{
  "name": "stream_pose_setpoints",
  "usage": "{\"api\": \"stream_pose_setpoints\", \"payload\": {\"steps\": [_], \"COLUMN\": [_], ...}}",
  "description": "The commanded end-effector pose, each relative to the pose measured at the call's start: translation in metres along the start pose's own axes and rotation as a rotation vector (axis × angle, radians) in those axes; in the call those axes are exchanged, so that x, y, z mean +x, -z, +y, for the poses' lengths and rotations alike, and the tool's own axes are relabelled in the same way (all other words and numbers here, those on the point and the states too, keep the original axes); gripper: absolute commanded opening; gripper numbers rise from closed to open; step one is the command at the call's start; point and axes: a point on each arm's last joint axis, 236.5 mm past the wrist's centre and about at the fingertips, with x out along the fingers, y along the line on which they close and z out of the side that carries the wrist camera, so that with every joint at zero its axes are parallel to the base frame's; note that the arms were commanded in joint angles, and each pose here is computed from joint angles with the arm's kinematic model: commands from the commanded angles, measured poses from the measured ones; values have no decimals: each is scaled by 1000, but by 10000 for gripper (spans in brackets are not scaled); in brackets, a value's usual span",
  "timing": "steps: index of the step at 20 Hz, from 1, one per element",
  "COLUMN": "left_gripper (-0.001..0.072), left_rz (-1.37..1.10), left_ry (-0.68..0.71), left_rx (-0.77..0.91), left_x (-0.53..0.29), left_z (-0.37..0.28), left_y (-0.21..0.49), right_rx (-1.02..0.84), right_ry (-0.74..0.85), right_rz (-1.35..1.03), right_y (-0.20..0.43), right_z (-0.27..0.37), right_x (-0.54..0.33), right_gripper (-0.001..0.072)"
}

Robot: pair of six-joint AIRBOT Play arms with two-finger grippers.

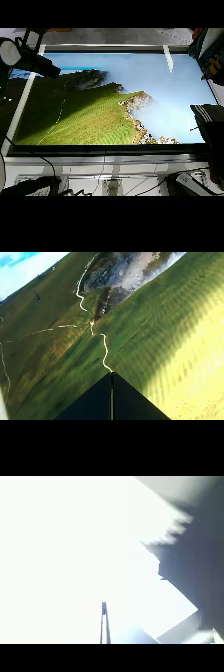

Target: Fold the clothes and pants, and hang the long-sleeved shirts on hangers.

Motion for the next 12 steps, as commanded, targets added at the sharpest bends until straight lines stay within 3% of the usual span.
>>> {"api": "stream_pose_setpoints", "payload": {"steps": [1, 3, 7, 9, 12], "left_gripper": [14, 14, 14, 14, 14], "left_rz": [1, 0, 1, 1, 0], "left_ry": [0, 0, 0, 0, 0], "left_rx": [0, 0, 0, 0, 0], "left_x": [0, 0, 0, 0, 0], "left_z": [0, 0, 0, 0, 0], "left_y": [0, 0, 0, 0, 0], "right_rx": [-507, -767, -1102, -1190, -1153], "right_ry": [-98, -147, -290, -260, -186], "right_rz": [167, 213, 218, 162, 144], "right_y": [80, 139, 237, 249, 242], "right_z": [136, 198, 277, 287, 279], "right_x": [35, 41, 28, 27, 30], "right_gripper": [20, 20, 20, 20, 20]}}
